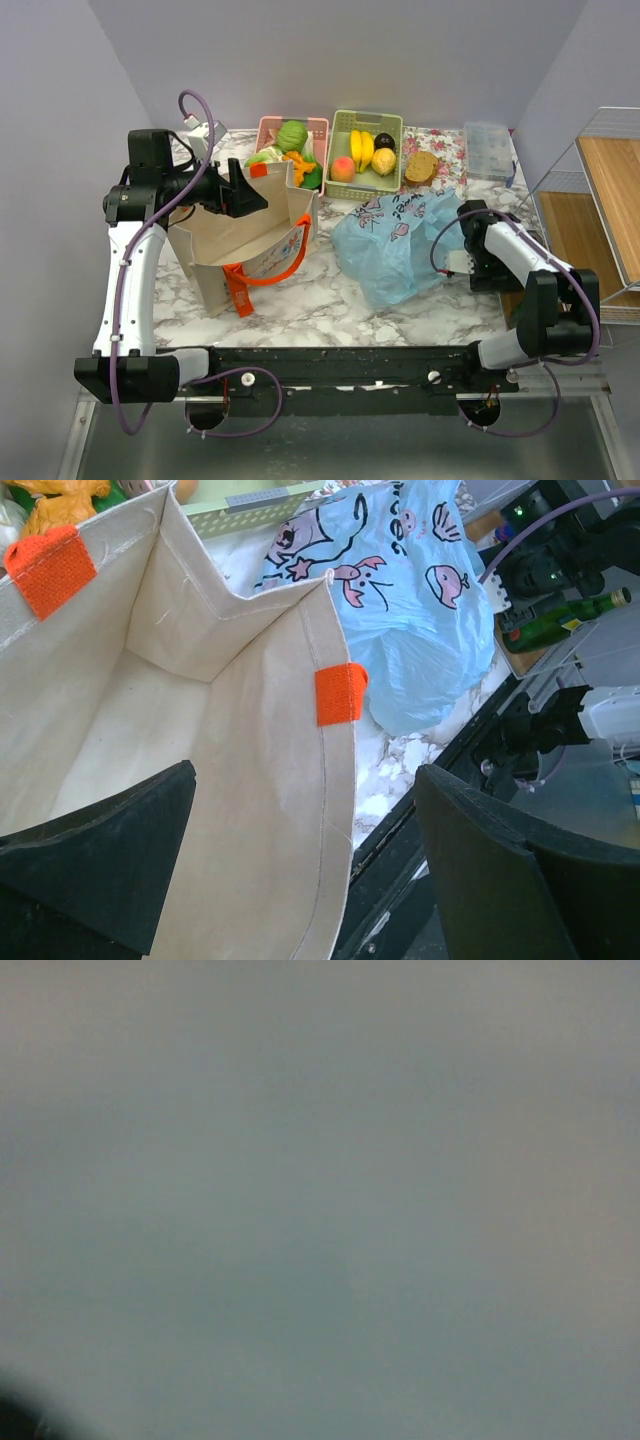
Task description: Untie the knot of the grocery bags and take out the mixed food
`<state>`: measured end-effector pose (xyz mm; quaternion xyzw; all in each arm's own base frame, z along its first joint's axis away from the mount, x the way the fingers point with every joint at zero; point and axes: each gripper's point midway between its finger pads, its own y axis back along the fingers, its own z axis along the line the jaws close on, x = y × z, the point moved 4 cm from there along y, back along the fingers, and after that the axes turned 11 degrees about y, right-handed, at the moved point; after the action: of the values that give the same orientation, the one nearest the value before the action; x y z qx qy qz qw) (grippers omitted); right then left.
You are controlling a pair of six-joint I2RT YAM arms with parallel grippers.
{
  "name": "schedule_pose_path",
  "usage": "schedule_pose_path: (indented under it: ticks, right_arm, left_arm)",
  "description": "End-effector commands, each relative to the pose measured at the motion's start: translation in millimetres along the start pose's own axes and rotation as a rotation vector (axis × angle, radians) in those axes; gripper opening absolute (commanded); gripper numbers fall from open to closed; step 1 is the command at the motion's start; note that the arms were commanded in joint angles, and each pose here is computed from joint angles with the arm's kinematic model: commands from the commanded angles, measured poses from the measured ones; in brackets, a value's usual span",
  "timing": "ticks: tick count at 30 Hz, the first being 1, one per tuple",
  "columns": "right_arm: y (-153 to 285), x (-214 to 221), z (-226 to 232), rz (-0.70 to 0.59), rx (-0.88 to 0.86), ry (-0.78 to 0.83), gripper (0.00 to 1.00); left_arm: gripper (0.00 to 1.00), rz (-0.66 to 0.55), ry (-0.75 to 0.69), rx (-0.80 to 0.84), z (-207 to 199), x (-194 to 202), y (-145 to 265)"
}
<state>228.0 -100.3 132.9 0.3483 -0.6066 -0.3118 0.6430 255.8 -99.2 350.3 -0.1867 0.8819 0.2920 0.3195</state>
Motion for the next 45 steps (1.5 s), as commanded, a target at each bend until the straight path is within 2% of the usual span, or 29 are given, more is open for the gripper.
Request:
schedule_pose_path:
  ticks: [1, 23, 27, 31, 39, 45]
  right_arm:
    - [-1, 21, -4, 0.106, -0.002, 0.019, 0.01]
    - [-26, 37, 13, 0.121, -0.065, 0.012, 0.06]
    - [-30, 38, 17, 0.130, -0.079, 0.011, 0.10]
    - [-34, 39, 20, 0.133, -0.091, 0.008, 0.19]
    - [-35, 39, 23, 0.134, -0.094, 0.015, 0.52]
    - [-33, 39, 26, 0.124, -0.092, 0.021, 0.59]
  left_arm:
    - [0.92, 0.004, -0.018, 0.007, -6, -4, 0]
    - [0.91, -0.002, -0.005, -0.014, 0, -9, -5]
    - [0.91, 0.017, -0.017, 0.006, -6, -7, -11]
    - [0.91, 0.017, -0.019, 0.006, -7, -8, -12]
    - [0.91, 0.022, -0.020, 0.005, -8, -10, -13]
    - [0.91, 0.024, -0.018, 0.007, -7, -9, -15]
